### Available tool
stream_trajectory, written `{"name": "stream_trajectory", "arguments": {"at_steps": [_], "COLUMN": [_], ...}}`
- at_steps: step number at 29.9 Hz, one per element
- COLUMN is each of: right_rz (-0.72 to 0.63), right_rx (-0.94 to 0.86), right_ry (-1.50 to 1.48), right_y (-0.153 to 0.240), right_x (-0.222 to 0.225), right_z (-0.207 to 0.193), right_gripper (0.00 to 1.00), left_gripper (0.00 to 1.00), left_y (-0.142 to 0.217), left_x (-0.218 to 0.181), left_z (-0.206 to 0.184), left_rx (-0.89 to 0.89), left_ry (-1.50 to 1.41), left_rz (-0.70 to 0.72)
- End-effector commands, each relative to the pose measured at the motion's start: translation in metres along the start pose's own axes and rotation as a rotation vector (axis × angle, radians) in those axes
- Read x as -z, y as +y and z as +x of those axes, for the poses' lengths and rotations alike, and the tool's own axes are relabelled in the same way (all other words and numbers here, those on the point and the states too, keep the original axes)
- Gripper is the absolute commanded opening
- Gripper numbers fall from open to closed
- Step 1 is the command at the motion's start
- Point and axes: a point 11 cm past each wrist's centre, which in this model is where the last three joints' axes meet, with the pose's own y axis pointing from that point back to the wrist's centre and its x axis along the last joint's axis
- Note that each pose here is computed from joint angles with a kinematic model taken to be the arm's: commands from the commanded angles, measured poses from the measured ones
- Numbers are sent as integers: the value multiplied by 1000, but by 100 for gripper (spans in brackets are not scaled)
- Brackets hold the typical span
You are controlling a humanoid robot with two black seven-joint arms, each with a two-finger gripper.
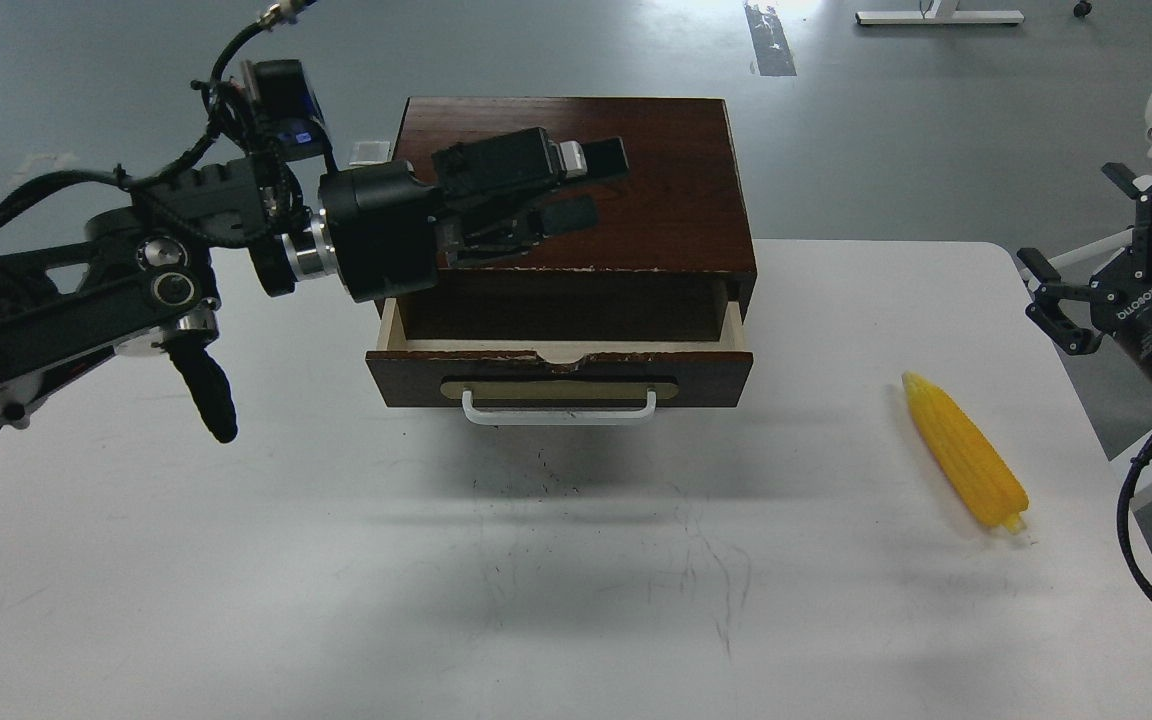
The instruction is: Put corn in drawer with both arms
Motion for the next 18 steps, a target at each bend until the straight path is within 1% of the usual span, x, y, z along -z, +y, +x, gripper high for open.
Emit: {"name": "stream_trajectory", "arguments": {"at_steps": [1, 3, 6, 9, 12, 14, 18], "right_rz": [0, 8, 59, 92, 42, 18, -94], "right_rx": [7, 8, 5, 21, 51, 59, 102], "right_ry": [17, 37, 72, 174, 310, 368, 610], "right_y": [1, 4, 8, 15, 18, 20, 28], "right_x": [7, 15, 30, 48, 56, 61, 75], "right_z": [0, 2, 6, 10, 11, 13, 18], "right_gripper": [100, 100, 100, 100, 100, 100, 100], "left_gripper": [99, 99, 99, 99, 99, 99, 99], "left_y": [22, 31, 45, 62, 75, 79, 84], "left_x": [19, 27, 42, 62, 83, 88, 92], "left_z": [14, 17, 23, 32, 37, 39, 39], "left_rx": [-156, -223, -310, -416, -500, -525, -546], "left_ry": [164, 245, 331, 411, 453, 463, 478], "left_rz": [-27, -49, -58, -61, -57, -61, -70]}}
